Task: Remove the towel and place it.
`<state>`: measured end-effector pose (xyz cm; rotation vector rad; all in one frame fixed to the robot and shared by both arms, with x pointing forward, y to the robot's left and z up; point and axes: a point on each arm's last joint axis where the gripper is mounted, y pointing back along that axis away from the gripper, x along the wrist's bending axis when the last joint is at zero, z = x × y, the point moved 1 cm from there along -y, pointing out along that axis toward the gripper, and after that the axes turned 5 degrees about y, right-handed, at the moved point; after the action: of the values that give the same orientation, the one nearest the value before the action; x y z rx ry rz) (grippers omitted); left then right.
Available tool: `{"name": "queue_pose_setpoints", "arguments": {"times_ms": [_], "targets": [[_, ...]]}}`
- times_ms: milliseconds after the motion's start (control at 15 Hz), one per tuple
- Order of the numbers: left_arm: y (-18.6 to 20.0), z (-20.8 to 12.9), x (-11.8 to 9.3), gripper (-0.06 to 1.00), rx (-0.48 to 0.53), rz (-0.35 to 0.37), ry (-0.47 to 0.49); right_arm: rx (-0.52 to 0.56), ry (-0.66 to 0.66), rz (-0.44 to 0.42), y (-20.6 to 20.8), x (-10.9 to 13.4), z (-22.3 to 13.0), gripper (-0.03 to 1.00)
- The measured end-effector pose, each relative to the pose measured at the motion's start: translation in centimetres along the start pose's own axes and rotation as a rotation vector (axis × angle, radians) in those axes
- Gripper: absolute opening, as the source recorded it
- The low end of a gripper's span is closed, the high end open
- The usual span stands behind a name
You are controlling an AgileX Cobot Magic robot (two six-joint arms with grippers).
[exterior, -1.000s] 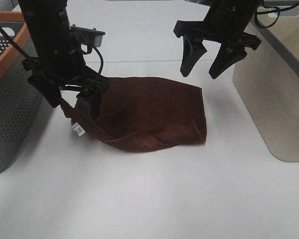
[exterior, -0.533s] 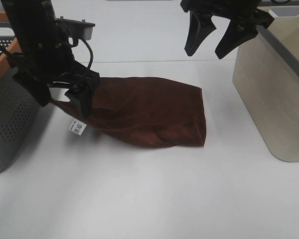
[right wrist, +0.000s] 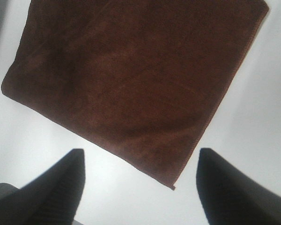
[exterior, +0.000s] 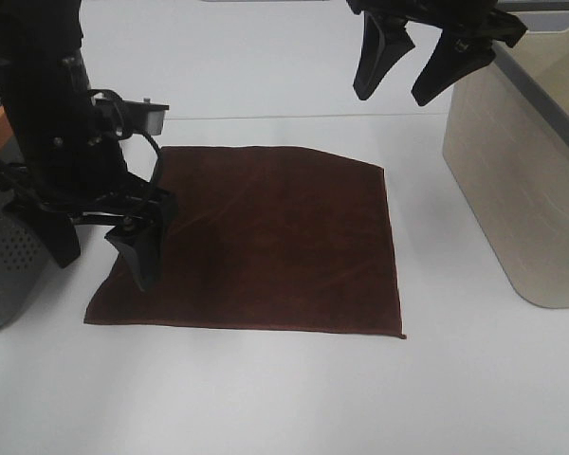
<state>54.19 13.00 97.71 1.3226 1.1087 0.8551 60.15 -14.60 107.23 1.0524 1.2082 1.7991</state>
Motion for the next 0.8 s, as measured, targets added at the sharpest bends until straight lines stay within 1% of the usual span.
{"name": "queue_pose_setpoints", "arguments": {"times_ms": [133, 267, 400, 467, 533, 600, 667, 733, 800], "targets": [[2.2, -0.6, -0.1, 0.83, -0.066, -0.003, -0.017, -0.002, -0.017, 0.001, 0.1, 0.0, 0.0, 0.64], [6.4, -1.6, -0.3, 0.83, -0.203, 0.001, -0.051, -0.026, -0.026, 0.000, 1.1, 0.3, -0.2, 0.64], [11.5, -4.1, -0.4, 0.83, -0.368, -0.004, -0.066, -0.088, -0.009, -0.002, 3.7, 1.0, -0.9, 0.64], [13.8, -5.9, -0.2, 0.83, -0.446, -0.003, -0.058, -0.154, 0.008, -0.003, 6.4, 1.8, -1.8, 0.64], [17.5, -9.5, 0.1, 0.83, -0.588, -0.009, -0.038, -0.196, 0.019, -0.004, 8.1, 2.2, -2.5, 0.64], [19.3, -12.0, 0.5, 0.83, -0.669, -0.013, -0.021, -0.240, 0.031, -0.005, 9.9, 2.7, -3.3, 0.64], [20.5, -14.7, 1.0, 0.83, -0.739, -0.010, 0.000, -0.280, 0.041, -0.006, 11.5, 3.2, -4.3, 0.64], [20.8, -15.7, 1.3, 0.83, -0.763, -0.002, 0.008, -0.294, 0.044, -0.007, 12.1, 3.4, -5.0, 0.64], [20.8, -18.1, 2.0, 0.83, -0.804, 0.008, 0.029, -0.313, 0.049, -0.007, 13.1, 3.7, -6.5, 0.64]]}}
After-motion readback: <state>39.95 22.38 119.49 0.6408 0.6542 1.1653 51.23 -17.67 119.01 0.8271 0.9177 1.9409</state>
